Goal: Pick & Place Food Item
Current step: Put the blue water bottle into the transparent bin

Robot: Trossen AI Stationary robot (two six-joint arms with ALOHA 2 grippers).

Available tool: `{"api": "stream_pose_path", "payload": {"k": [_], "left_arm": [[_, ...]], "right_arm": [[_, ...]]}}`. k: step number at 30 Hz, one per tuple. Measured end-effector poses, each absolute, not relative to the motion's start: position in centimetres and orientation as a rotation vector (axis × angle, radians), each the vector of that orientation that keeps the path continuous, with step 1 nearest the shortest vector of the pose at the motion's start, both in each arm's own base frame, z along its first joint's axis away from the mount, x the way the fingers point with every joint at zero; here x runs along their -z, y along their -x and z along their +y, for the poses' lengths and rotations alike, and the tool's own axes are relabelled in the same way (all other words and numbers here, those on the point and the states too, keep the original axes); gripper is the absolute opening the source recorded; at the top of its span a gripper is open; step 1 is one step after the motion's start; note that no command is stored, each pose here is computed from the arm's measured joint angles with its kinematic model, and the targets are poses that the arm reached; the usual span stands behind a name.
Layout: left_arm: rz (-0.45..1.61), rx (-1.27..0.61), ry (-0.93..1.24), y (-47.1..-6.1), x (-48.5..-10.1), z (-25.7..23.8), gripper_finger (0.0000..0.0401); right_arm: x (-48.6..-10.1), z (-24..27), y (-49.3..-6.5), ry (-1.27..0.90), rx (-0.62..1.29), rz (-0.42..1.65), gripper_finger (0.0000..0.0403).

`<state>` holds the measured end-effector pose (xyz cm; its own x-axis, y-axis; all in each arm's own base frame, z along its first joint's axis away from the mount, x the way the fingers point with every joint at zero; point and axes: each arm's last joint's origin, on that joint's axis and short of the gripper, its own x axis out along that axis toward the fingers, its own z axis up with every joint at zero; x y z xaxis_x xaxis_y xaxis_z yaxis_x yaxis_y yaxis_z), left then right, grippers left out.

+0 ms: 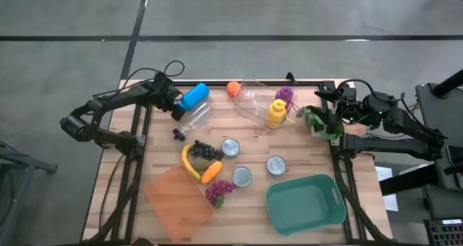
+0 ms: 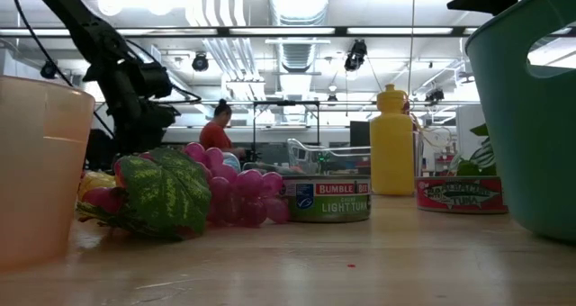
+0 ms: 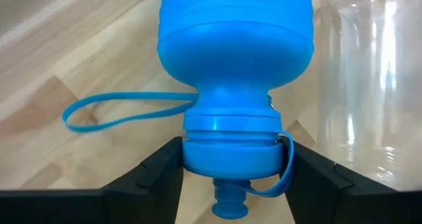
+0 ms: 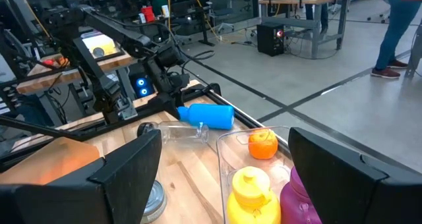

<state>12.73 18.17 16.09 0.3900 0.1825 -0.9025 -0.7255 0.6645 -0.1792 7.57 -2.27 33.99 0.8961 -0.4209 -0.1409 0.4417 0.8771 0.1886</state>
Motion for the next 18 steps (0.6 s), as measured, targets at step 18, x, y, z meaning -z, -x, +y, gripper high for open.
{"api": "stream_pose_path", "payload": {"k": [18], "left_arm": [[1.094, -0.688, 0.818, -13.4, -29.2, 19.2, 0.0211]], "right_arm": [[-34.0, -2.3, -7.6, -0.219, 0.451, 0.097, 0.0329]]}}
